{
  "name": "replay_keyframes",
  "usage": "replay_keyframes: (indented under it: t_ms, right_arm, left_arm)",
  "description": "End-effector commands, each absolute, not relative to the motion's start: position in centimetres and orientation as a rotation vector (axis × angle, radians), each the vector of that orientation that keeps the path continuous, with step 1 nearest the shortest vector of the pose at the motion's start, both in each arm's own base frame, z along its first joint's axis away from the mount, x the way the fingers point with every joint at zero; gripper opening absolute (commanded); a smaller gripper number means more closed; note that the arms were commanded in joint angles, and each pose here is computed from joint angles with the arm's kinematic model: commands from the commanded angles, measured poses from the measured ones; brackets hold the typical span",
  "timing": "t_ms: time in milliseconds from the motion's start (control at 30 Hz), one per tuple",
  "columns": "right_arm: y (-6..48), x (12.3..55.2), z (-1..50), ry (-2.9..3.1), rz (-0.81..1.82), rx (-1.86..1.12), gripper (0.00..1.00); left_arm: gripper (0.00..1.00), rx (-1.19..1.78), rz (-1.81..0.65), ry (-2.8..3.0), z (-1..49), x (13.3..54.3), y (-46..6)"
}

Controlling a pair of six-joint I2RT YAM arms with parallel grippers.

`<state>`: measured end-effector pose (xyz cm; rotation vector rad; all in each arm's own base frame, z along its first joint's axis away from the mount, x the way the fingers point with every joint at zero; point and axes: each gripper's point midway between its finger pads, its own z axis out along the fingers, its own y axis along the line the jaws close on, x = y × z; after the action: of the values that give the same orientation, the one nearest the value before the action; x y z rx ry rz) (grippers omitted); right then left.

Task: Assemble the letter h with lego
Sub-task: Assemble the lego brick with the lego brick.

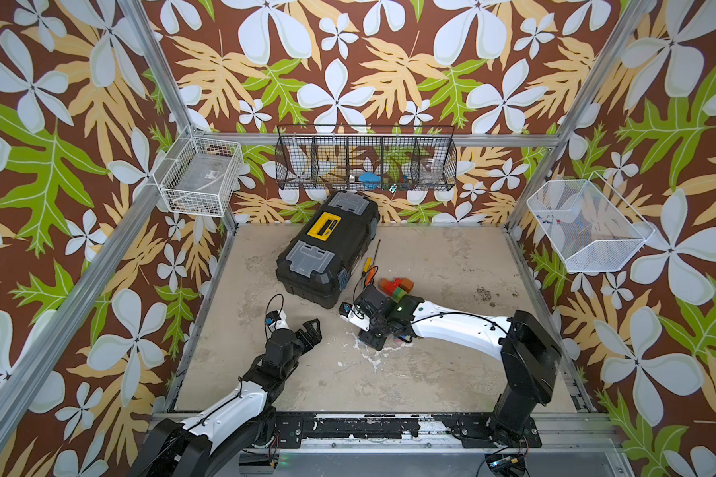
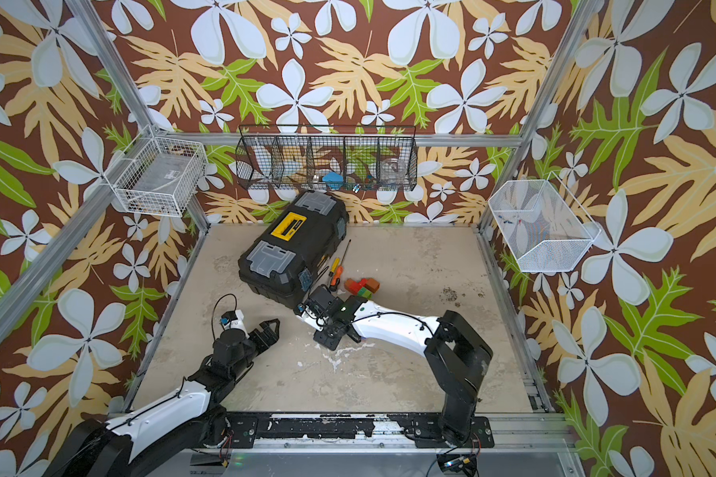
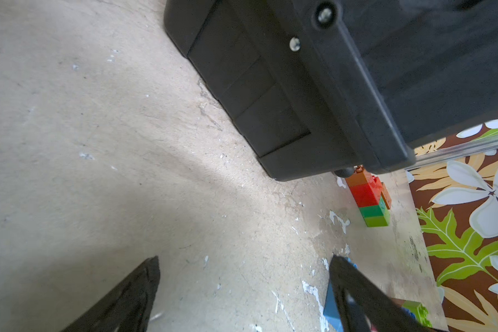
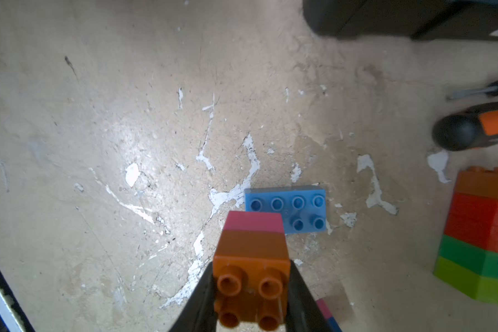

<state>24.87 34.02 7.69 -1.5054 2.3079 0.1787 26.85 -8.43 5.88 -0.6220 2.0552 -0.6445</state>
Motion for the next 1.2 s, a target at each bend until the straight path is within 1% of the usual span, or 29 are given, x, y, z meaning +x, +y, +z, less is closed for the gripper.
replay_keyframes:
  t_ms: [0, 67, 200, 367, 800, 900, 1033, 1167]
  right_arm:
    - [33.0, 24.7, 6.8, 2.328, 0.12, -1.61, 0.16]
    - [33.2, 24.6, 6.5, 2.338, 0.149, -1.627, 0.17]
    - [32.9, 25.2, 6.2, 2.361, 0.124, -1.646, 0.17]
    - [33.6, 25.0, 6.1, 2.382, 0.214, -1.661, 0.17]
    - [32.3, 26.3, 3.7, 2.474, 0.119, -1.642, 0.16]
    - [31.7, 25.7, 2.5, 2.519, 0.109, -1.651, 0.16]
    - [30.4, 24.5, -0.3, 2.624, 0.077, -1.662, 0.15]
    - [28.2, 23.2, -2.7, 2.706, -0.025, -1.63, 0.12]
  left_arm:
    - [0.95, -0.595, -0.666, 2.037, 6.4, 27.2, -8.8]
    - [0.95, -0.589, -0.674, 2.054, 6.2, 27.2, -9.1]
    - [0.95, -0.589, -0.677, 2.062, 6.1, 27.3, -9.2]
    - [0.95, -0.592, -0.674, 2.063, 6.1, 27.2, -9.2]
    - [0.95, -0.592, -0.669, 2.077, 5.8, 27.3, -9.2]
    - [0.95, -0.59, -0.674, 2.076, 5.8, 27.3, -9.3]
    - [0.96, -0.591, -0.667, 2.082, 5.8, 27.3, -9.3]
    - [0.96, -0.59, -0.664, 2.083, 5.8, 27.3, -9.3]
